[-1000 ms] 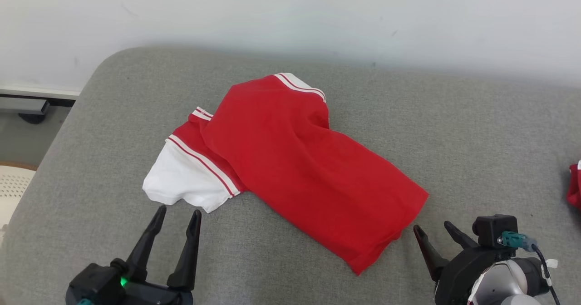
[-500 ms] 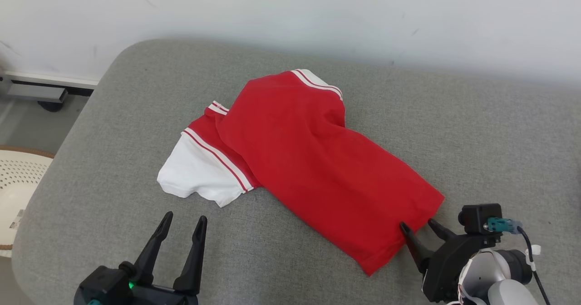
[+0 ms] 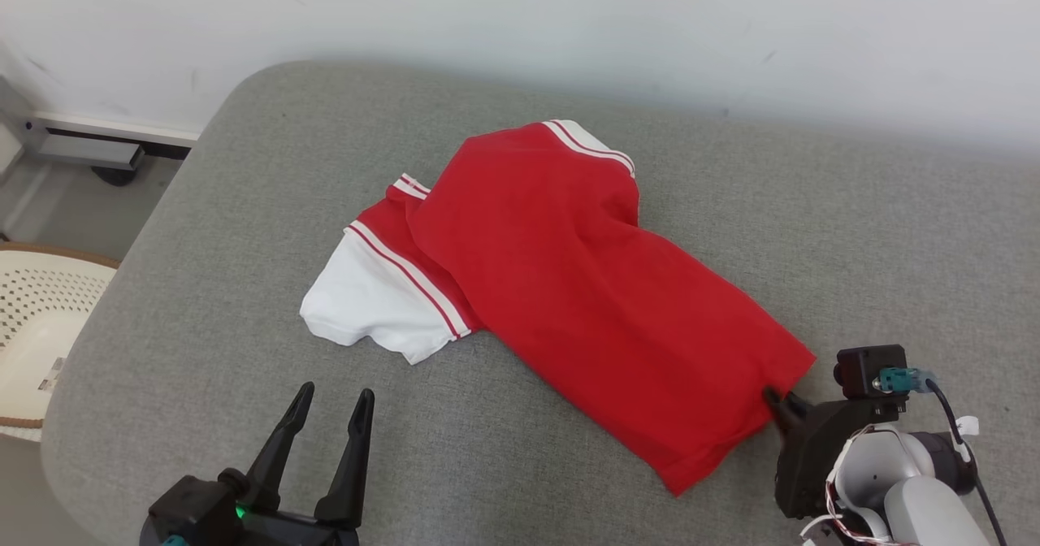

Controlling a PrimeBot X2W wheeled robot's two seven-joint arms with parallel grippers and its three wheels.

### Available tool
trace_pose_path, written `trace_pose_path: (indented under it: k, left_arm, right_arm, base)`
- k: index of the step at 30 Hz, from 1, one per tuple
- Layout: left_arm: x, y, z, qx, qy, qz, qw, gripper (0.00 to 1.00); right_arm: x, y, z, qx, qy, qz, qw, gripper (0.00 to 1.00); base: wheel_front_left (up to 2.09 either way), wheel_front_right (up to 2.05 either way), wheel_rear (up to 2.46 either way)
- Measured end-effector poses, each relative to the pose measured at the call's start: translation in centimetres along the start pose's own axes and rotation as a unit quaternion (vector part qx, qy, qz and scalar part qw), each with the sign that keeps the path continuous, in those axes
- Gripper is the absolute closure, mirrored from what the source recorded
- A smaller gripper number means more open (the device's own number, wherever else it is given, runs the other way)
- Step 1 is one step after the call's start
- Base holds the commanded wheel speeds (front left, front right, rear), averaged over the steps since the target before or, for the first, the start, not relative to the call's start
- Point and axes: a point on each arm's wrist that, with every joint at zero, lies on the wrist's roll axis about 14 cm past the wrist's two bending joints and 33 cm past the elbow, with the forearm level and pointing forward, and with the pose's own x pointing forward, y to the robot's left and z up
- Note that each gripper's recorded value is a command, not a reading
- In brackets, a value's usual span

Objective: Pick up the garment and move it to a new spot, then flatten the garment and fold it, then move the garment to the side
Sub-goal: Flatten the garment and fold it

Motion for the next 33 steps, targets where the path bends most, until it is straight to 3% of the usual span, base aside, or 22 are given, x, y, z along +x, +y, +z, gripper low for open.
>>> trace_pose_path:
  k: [6, 13, 22, 33]
  left_arm:
    - [0.0, 0.4, 0.1, 0.001, -0.001, 0.006, 1.0, 0.0]
    - [0.1, 0.7, 0.1, 0.0, -0.003, 0.013, 1.0, 0.0]
    - [0.3, 1.0, 0.2, 0.001, -0.003, 0.019, 1.0, 0.0]
    - [-0.1, 1.7, 0.3, 0.004, -0.005, 0.031, 1.0, 0.0]
  right_arm:
    - [0.7, -1.6, 0.9, -0.015, -0.006, -0.029, 0.999, 1.0]
    - [1.4, -3.8, 4.6, -0.05, -0.049, -0.074, 0.995, 1.0]
    - [2.6, -5.5, 11.2, -0.117, -0.11, -0.125, 0.979, 1.0]
    - [4.0, -6.1, 16.2, -0.162, -0.157, -0.136, 0.965, 1.0]
  base:
    - [0.0, 0.0, 0.0]
    - [0.0, 0.0, 0.0]
    - [0.0, 0.0, 0.0]
    - [0.0, 0.0, 0.0]
